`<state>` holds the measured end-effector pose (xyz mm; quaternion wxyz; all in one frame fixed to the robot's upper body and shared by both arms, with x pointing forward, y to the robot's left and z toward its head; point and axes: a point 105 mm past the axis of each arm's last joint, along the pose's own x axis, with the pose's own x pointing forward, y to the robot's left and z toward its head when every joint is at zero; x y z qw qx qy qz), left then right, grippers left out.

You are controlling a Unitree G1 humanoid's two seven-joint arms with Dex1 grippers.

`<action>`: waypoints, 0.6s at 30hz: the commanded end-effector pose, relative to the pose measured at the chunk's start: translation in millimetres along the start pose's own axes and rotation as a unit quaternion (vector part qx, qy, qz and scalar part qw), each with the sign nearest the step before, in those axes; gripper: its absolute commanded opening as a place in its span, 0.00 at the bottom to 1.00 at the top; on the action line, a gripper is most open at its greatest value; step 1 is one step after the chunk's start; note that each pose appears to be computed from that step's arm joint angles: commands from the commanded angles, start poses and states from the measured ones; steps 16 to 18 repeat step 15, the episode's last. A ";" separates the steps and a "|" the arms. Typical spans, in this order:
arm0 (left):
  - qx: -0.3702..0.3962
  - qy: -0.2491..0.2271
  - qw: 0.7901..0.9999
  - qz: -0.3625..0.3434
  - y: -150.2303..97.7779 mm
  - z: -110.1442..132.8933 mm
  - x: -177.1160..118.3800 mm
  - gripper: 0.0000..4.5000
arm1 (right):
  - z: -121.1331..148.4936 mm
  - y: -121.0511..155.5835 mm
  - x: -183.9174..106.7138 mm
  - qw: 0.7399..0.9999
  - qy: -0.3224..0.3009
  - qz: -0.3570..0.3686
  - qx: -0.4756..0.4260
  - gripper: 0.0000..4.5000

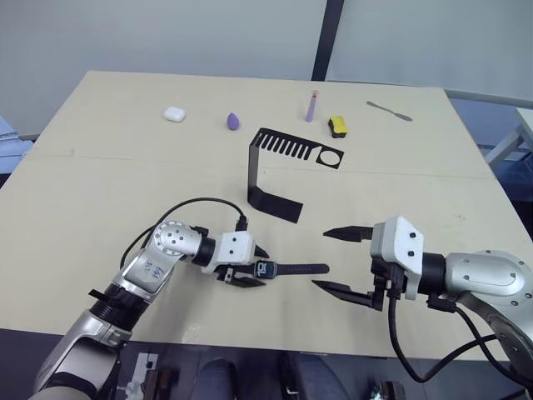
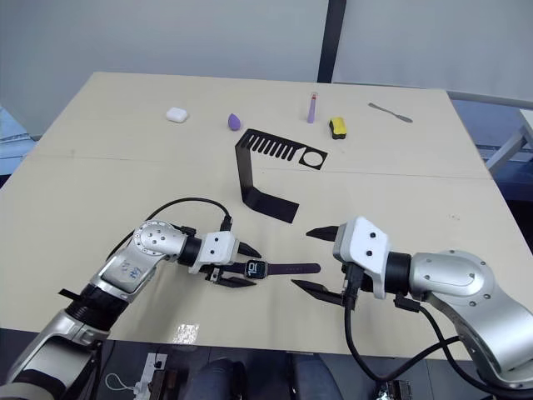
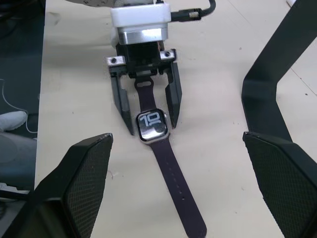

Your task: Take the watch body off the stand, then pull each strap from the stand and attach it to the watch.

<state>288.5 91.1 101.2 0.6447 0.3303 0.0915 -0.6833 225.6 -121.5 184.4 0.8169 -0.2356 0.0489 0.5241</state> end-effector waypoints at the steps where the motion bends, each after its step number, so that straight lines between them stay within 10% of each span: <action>1: -0.006 -0.015 1.000 0.010 0.0 7.3 -43.3 0.98 | -0.3 -3.6 -19.5 1.000 0.009 -0.009 -0.004 1.00; 12: -0.171 0.097 0.977 0.079 -45.4 -14.3 -198.6 0.98 | -21.9 -20.7 -98.2 0.996 0.065 -0.015 0.065 1.00; 18: -0.181 0.084 0.975 0.101 -45.4 -13.8 -204.0 0.98 | -28.5 -25.3 -109.6 0.995 0.070 -0.017 0.070 1.00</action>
